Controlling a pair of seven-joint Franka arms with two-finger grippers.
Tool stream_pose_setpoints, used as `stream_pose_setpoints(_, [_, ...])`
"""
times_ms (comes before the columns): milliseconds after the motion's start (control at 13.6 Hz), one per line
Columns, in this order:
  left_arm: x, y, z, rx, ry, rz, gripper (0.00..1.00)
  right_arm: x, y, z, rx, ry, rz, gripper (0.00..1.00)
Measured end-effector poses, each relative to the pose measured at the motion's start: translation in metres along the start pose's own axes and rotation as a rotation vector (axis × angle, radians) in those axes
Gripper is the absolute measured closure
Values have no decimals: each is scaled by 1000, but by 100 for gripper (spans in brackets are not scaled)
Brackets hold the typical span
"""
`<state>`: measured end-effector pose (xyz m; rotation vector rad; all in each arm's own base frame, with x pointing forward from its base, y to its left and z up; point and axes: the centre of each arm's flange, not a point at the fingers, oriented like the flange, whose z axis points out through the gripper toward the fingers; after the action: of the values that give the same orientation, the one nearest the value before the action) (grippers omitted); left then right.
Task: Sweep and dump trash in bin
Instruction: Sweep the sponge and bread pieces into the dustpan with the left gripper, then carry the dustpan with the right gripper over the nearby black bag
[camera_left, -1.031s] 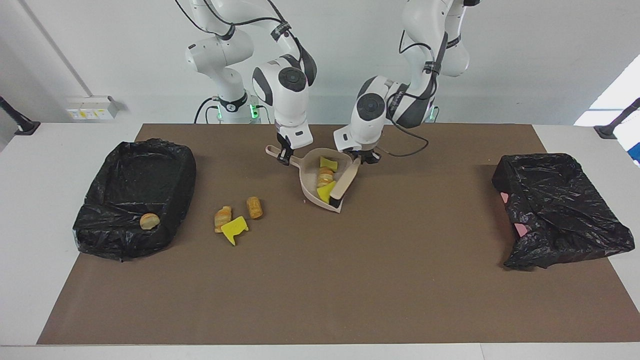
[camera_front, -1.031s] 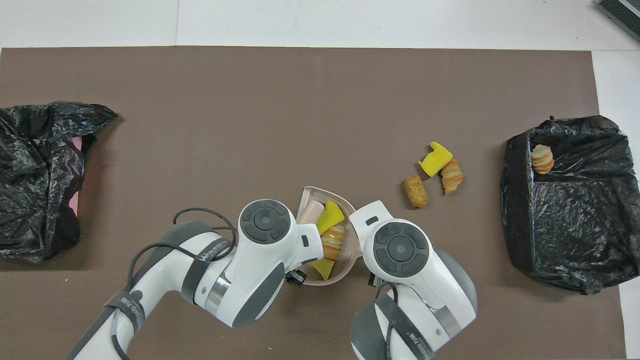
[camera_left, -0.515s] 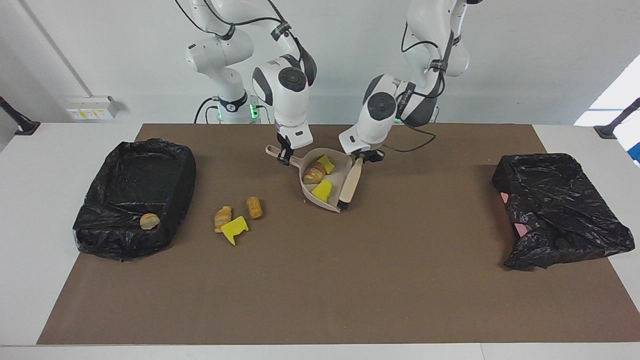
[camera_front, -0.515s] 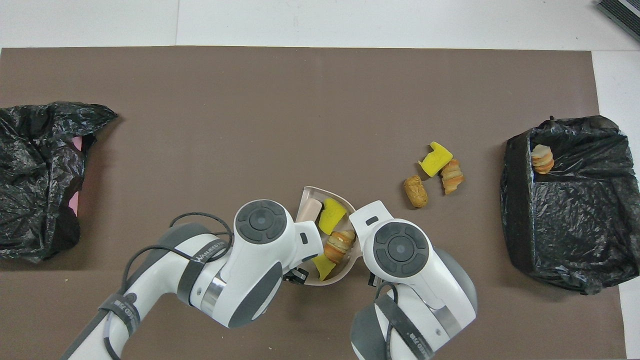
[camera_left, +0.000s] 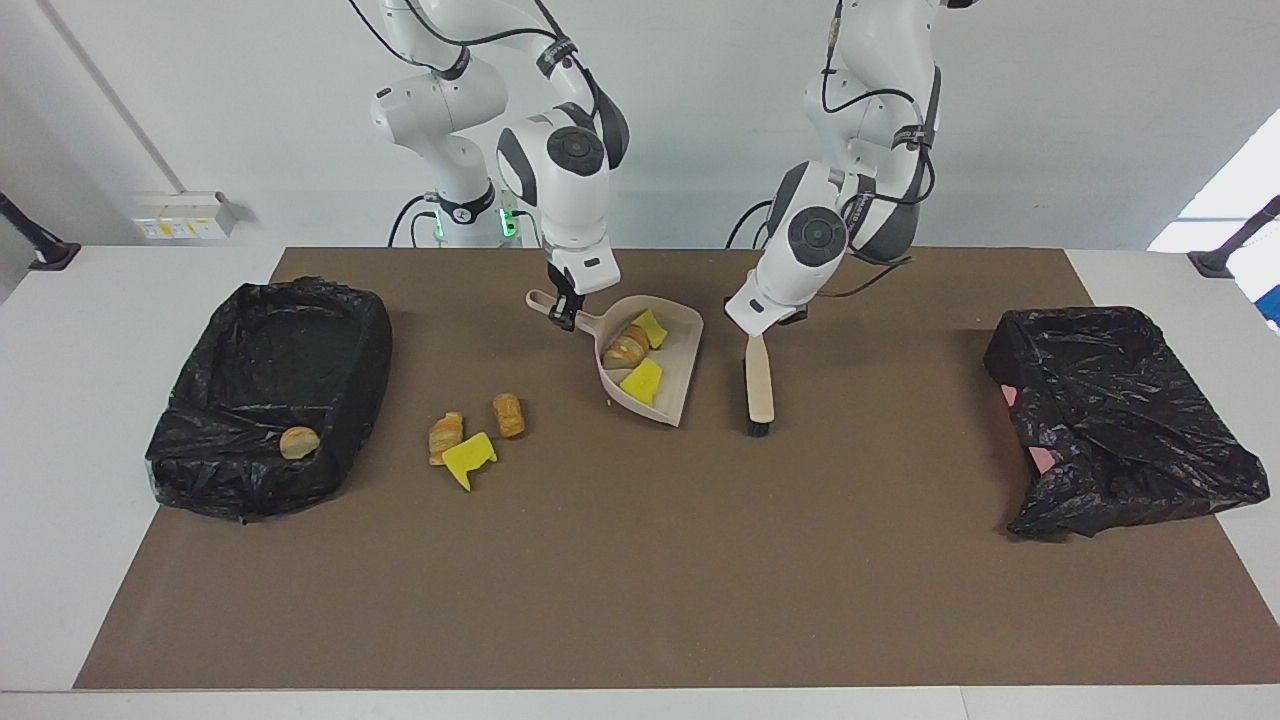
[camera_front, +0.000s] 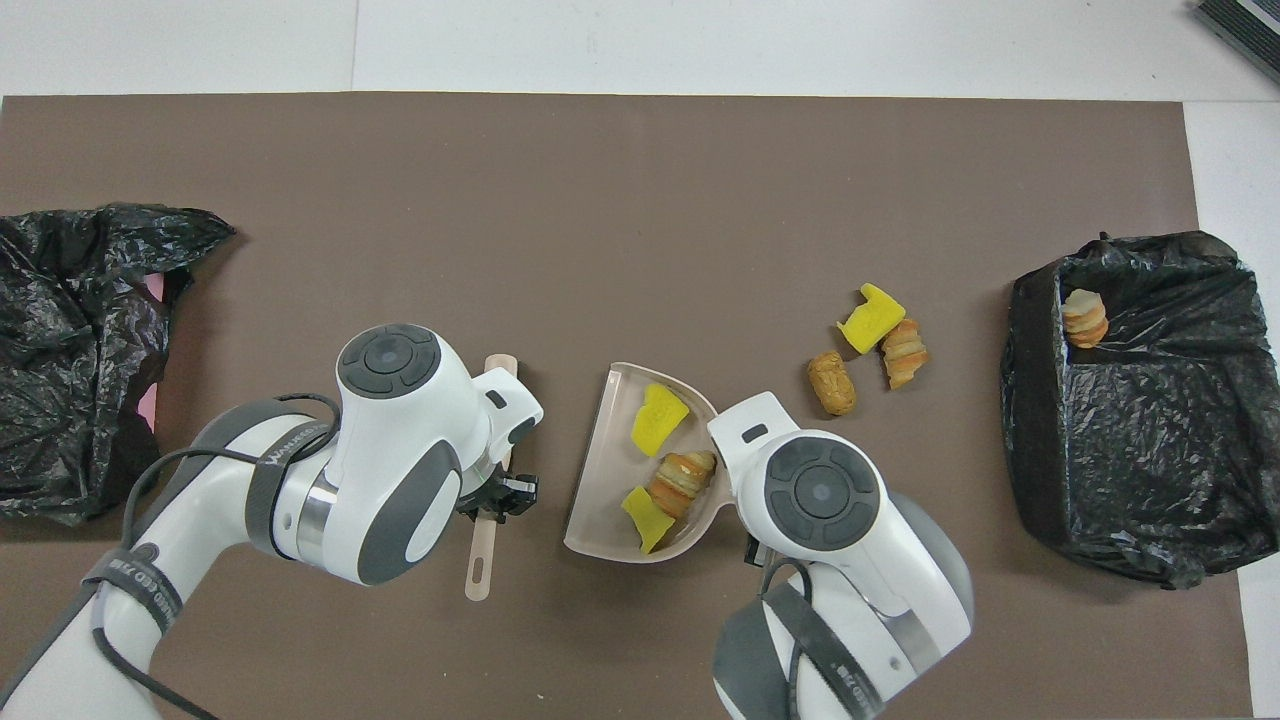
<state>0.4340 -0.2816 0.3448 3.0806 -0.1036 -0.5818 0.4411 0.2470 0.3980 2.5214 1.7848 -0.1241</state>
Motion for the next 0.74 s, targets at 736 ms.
stream_pose_setpoints(736, [-95,105,31,-25,43,-80,74,-275,137,-100,-38,66,146,68])
